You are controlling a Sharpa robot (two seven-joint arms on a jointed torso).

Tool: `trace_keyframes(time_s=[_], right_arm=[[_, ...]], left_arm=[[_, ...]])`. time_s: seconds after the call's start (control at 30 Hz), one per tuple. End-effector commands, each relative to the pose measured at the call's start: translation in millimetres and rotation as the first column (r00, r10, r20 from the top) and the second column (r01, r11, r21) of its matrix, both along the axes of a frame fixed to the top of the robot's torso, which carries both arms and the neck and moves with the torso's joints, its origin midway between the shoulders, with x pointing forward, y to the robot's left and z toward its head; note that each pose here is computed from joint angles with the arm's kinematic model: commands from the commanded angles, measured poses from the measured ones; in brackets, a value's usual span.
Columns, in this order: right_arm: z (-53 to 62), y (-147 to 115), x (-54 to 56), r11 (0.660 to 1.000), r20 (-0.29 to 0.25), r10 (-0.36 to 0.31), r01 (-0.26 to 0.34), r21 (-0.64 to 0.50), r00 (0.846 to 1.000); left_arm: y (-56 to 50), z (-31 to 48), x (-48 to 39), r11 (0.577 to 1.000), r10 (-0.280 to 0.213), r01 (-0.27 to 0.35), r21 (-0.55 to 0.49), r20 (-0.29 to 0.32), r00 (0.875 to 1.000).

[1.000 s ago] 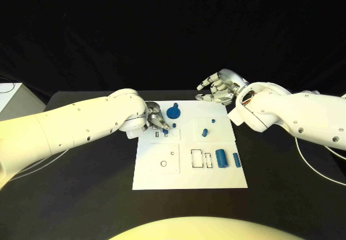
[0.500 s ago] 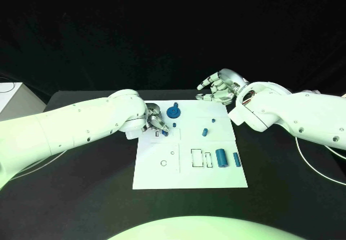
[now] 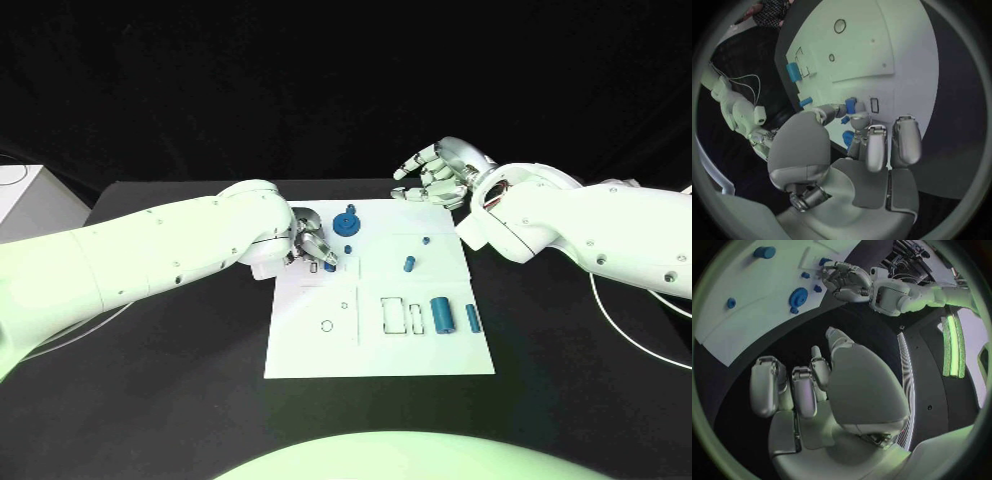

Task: Assemble the parts on the task board

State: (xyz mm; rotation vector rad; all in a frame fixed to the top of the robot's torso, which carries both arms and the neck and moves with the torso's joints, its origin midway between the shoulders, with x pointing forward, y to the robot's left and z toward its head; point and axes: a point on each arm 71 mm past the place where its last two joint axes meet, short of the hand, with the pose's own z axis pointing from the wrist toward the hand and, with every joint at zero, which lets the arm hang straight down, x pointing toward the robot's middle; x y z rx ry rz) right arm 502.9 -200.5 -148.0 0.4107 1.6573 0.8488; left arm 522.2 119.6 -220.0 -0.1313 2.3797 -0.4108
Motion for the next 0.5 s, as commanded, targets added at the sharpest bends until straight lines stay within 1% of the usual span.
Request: trace_keyframes(time_s=[0.03, 0.5], right_arm=[[-0.5, 1.1, -0.5, 1.000, -0.004, 0.014, -0.014, -0.003, 1.000], [-0.5, 1.4, -0.6, 1.000, -0.003, 0.015, -0.015, -0.003, 1.000]], left_arm=[[-1.7, -2.8, -2.4, 1.000, -0.018, 0.018, 0.009, -0.023, 1.000], [-3.8, -5.9, -2.2, 0.999, -0.029, 0.031, 0.022, -0.064, 0.998]])
